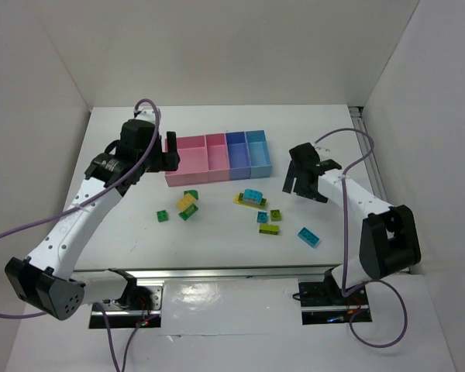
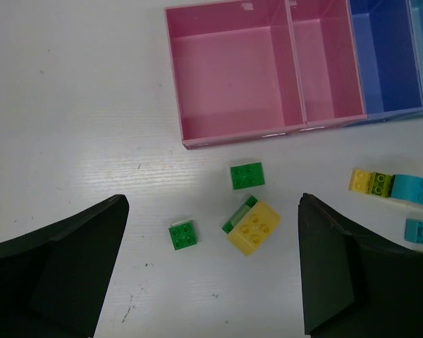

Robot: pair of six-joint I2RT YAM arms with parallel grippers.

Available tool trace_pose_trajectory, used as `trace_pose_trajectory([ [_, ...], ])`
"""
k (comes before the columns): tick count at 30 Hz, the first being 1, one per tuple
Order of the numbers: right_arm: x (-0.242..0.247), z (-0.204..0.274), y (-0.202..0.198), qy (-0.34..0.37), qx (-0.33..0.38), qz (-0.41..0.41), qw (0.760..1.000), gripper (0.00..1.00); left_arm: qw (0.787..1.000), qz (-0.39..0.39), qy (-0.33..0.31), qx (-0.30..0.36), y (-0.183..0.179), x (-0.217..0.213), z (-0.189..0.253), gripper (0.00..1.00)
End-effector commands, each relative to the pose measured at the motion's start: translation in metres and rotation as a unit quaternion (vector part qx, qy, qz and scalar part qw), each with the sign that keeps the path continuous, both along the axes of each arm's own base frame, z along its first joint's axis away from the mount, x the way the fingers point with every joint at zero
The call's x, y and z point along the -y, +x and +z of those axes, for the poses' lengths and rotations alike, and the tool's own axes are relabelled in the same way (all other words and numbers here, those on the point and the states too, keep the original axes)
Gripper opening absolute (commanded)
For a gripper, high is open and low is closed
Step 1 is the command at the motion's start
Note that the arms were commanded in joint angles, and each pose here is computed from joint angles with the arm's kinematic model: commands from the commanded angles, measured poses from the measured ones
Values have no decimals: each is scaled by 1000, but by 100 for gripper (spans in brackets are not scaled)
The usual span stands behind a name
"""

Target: Sort the legos into containers by color

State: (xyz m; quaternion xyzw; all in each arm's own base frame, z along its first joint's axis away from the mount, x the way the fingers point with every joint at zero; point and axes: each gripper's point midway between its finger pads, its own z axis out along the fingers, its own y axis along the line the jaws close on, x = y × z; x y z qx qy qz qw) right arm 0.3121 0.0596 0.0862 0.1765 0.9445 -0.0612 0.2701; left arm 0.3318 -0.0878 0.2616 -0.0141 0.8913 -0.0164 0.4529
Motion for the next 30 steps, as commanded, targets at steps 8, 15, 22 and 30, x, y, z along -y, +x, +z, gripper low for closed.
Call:
trace_pose_trajectory([
  [8, -1, 17, -6, 14, 59, -9, 998, 100, 998, -55, -30, 6, 4, 23, 12, 99],
  [15, -10, -1, -32, 31, 40, 17, 999, 100, 998, -43, -33, -31, 9, 26, -12, 99],
  [22, -28, -23, -61, 79, -3, 20, 997, 100, 996, -51, -20, -72, 12, 30, -37, 99],
  [30, -43, -49, -75, 117, -42, 30, 992, 100, 992, -85, -39, -86, 14, 46, -44, 99],
])
